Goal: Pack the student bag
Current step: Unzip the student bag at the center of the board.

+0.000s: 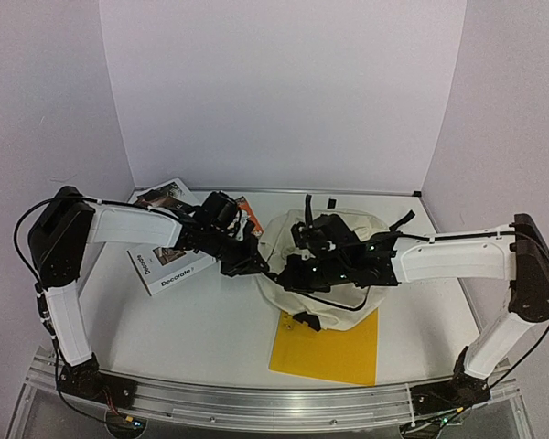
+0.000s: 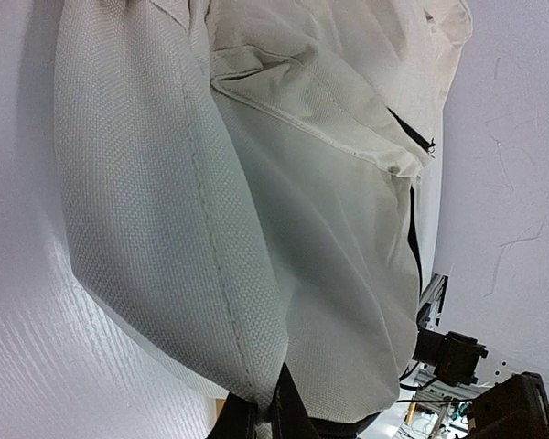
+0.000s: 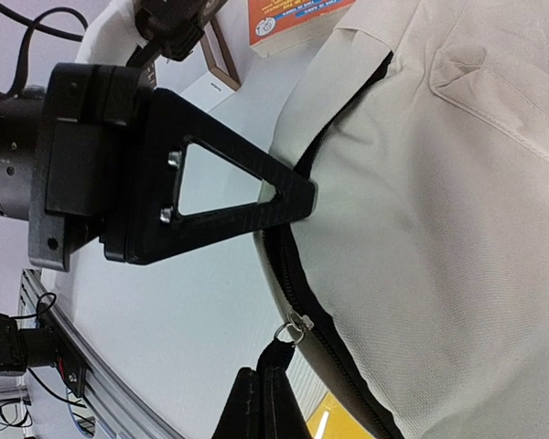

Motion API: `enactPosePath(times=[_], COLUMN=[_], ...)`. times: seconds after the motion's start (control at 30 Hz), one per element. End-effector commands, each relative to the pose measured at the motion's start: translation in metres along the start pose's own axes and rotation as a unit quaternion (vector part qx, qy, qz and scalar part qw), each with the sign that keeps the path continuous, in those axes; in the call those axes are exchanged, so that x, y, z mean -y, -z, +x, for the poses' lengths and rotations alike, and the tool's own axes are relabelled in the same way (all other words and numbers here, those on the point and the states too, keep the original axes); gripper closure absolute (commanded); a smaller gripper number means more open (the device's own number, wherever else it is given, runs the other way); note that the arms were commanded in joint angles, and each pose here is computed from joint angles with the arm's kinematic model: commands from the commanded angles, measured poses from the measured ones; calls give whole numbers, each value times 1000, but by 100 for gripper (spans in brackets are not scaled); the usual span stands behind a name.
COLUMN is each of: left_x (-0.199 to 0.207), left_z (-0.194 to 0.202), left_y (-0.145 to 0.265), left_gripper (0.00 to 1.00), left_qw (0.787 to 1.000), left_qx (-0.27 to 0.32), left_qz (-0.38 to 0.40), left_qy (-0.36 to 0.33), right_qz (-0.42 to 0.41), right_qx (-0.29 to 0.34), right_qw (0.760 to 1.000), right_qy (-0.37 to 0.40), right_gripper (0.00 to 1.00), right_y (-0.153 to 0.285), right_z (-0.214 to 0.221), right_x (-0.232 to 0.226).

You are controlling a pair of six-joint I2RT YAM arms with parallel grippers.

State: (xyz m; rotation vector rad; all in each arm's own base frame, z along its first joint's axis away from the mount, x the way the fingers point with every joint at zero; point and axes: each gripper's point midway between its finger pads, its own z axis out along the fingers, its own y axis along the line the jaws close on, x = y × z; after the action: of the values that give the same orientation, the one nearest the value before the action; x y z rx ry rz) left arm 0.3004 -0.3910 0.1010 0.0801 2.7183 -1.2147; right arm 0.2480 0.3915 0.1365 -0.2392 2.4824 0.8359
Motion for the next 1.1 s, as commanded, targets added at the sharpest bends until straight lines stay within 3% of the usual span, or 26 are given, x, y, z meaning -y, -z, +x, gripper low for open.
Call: enactPosePath(times=[0.0,0.5,0.77,0.83,0.97,1.07], left_x=[8,-33,-37,-36,-37,-41], left_z=[-44,-144,-170,-168,-152,-131], left_y=[26,53,58,62,77,82], left_gripper=[100,100,99,87,45,31], left_qw=[998,988,984,984,986,988], left_qx=[50,119,142,142,144,139], left_qz=[1,-14,-25,-26,-33,-32], left_qy=[-32,-95,-105,-103,-82,-60], right_qz=[-17,-5,-1,-3,-7,-7], right_qx=[17,13,3,1,3,-1], right_qw=[1000,1000,1000,1000,1000,1000], right_qy=[5,-2,-1,1,7,11], right_gripper=[100,100,100,100,100,100], right_y=[11,11,5,3,0,-5], right_z=[-6,1,7,6,2,3], right_x=[-10,1,4,2,-4,-7])
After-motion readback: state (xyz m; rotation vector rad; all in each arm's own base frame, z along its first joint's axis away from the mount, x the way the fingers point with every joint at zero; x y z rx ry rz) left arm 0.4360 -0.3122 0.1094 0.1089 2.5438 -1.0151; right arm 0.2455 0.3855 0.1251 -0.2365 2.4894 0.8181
